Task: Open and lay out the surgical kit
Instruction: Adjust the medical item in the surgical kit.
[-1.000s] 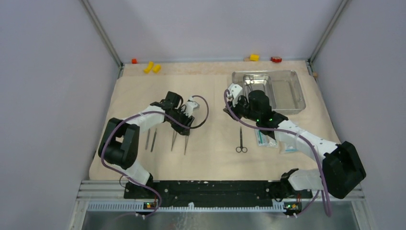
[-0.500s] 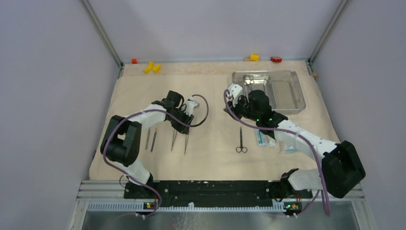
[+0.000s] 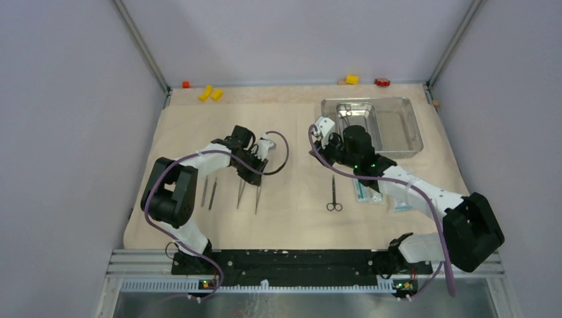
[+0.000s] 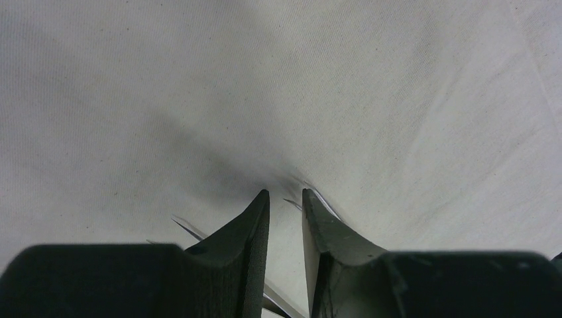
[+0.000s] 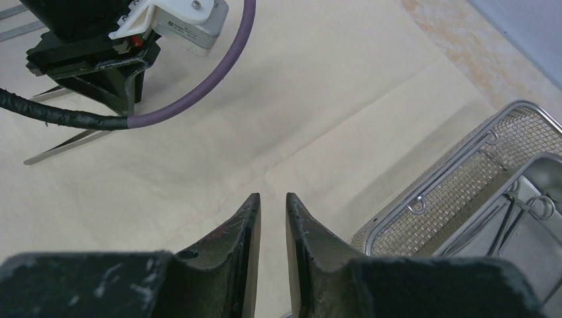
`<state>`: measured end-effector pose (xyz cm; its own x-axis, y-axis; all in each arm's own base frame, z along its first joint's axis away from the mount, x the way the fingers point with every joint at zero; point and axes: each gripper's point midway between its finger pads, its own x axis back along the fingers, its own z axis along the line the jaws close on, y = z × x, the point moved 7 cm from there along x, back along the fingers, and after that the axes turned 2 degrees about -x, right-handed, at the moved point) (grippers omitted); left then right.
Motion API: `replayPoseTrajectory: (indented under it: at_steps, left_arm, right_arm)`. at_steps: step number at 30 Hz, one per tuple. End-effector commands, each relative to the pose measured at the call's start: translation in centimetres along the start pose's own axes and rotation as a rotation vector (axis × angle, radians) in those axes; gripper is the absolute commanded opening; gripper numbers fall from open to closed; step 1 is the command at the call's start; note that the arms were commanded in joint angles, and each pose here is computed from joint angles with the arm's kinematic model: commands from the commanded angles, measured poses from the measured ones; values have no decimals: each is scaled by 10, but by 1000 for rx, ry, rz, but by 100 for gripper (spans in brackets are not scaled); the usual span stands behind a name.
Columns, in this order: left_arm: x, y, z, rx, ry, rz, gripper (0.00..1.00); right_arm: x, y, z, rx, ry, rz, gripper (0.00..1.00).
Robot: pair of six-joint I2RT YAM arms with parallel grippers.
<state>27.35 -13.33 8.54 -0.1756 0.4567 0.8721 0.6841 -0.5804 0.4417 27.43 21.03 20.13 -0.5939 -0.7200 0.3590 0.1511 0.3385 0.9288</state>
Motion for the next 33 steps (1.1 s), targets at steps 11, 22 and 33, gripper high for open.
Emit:
replayPoseTrajectory:
  at_steps: [11, 22, 33]
  left_arm:
    - [3, 11, -2, 2, -12, -28, 25]
    - [3, 11, -2, 8, -19, -28, 19]
    - [5, 13, -3, 5, -19, -35, 14]
  right_arm:
    - [-2, 3, -3, 23, 11, -43, 19]
    - [-3, 1, -1, 23, 20, -40, 19]
    - [-5, -1, -1, 21, 31, -36, 19]
